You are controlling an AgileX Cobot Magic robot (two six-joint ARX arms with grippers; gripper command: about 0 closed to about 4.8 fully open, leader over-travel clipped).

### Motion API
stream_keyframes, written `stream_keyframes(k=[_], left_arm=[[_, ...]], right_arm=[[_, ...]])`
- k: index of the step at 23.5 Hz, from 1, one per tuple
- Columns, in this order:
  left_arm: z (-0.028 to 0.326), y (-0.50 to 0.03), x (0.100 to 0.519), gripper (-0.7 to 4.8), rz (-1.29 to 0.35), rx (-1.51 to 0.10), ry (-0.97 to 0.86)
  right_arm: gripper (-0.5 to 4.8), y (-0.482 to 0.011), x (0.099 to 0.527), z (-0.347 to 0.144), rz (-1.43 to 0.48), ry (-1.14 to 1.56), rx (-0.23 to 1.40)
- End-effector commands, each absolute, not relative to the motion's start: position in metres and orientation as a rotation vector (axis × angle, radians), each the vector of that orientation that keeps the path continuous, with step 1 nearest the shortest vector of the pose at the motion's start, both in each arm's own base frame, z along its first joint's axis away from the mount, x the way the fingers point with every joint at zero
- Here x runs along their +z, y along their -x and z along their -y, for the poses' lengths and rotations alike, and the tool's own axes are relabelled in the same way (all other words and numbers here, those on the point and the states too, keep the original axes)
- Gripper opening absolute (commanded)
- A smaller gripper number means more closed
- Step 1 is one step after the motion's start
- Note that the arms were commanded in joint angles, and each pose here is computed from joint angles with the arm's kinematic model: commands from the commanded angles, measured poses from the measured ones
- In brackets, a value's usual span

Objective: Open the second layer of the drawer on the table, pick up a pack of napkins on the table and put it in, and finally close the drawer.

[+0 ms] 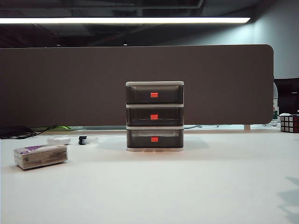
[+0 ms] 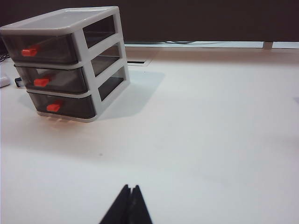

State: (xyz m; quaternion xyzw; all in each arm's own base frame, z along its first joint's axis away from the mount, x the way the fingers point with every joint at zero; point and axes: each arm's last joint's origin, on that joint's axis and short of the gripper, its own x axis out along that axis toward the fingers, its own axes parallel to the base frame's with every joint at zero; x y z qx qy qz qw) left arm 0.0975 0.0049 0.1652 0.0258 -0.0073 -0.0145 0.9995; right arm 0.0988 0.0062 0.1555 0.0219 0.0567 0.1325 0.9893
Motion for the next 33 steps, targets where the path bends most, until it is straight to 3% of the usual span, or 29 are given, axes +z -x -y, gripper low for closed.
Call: stream_keyframes(k=[1,9,11,13,17,25,33], left_arm=[[-0.005,-0.097,0.168,0.27,0.030,-0.033,-0.047],[-0.005,-0.097,0.168,0.27,0.029,-0.038,-0.047],[-0.002,-0.097,0.168,0.27,0.030,-0.112,-0.022],[0.003,-0.096,0.168,0.26,0.009,-0.286,0.105],[0.012,-0.093,0.165,0.25,-0.072,-0.529,0.246],[0.035,-0.088,0.166,0.27,-0.108,-0.729,0.300],[0.049,-0.083,0.169,0.25,-0.079,-0.759,0.298]], right_arm=[[-0.04,-0.099,0.154,-0.006,-0.109,-0.046,0.268],[-0.04,-0.099,0.155,-0.006,-0.105,-0.046,0.269],[-0.04,-0.099,0.155,-0.006,-0.102,-0.047,0.273],[-0.04,-0.099,0.155,-0.008,-0.114,-0.107,0.344],[-0.04,-0.096,0.156,-0.014,-0.144,-0.193,0.566],[-0.04,-0.094,0.164,-0.017,-0.102,-0.263,0.671],[-0.05,-0.094,0.172,-0.018,-0.074,-0.378,0.700]])
